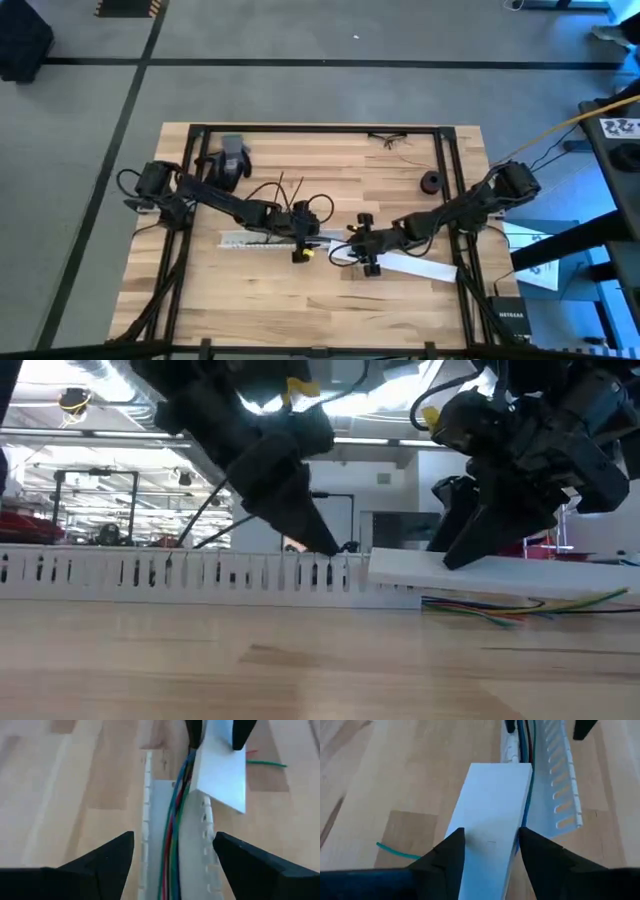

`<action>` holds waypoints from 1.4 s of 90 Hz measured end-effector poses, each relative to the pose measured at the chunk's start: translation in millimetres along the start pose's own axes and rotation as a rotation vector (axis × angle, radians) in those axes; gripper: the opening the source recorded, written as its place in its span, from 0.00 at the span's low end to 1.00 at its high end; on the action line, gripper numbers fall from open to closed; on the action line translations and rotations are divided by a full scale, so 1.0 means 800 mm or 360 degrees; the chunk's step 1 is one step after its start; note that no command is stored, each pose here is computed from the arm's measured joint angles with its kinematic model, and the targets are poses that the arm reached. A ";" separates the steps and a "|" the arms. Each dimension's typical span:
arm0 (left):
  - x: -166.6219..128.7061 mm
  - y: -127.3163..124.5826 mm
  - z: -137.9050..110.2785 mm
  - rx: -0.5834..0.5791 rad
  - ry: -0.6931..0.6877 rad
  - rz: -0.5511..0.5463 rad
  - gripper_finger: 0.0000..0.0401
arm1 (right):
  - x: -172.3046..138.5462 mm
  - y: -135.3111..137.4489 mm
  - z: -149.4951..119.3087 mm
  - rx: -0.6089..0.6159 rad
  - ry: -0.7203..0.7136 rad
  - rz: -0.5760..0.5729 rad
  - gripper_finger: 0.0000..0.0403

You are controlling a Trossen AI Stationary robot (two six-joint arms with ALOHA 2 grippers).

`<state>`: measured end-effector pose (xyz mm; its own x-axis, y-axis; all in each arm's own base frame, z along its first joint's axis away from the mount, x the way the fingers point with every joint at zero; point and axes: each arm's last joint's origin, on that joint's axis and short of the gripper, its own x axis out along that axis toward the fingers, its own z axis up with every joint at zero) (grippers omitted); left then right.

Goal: Ziptie cables
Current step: Close the white cable duct

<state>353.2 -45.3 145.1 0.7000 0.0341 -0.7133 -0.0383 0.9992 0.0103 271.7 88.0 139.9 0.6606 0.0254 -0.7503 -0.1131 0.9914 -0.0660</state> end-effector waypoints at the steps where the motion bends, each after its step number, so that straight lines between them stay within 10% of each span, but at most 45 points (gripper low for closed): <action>1: 0.002 0.000 -0.002 0.0000 0.0012 -0.0003 0.69 | 0.000 0.000 0.000 0.0000 0.0000 -0.0001 0.45; 86: 0.030 -0.013 -0.017 0.0007 0.0012 -0.0060 0.58 | -0.026 0.008 0.043 -0.0097 0.0178 -0.0162 0.45; 126: 0.029 -0.016 -0.017 -0.0023 0.0009 -0.0068 0.59 | -0.004 0.069 0.045 -0.0188 0.0122 -0.0353 0.84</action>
<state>360.3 -57.3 118.7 0.6972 -0.0086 -0.7168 -0.0187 0.9994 -0.0302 290.4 147.2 162.3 0.6212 -0.2051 -0.7564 -0.0607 0.9497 -0.3074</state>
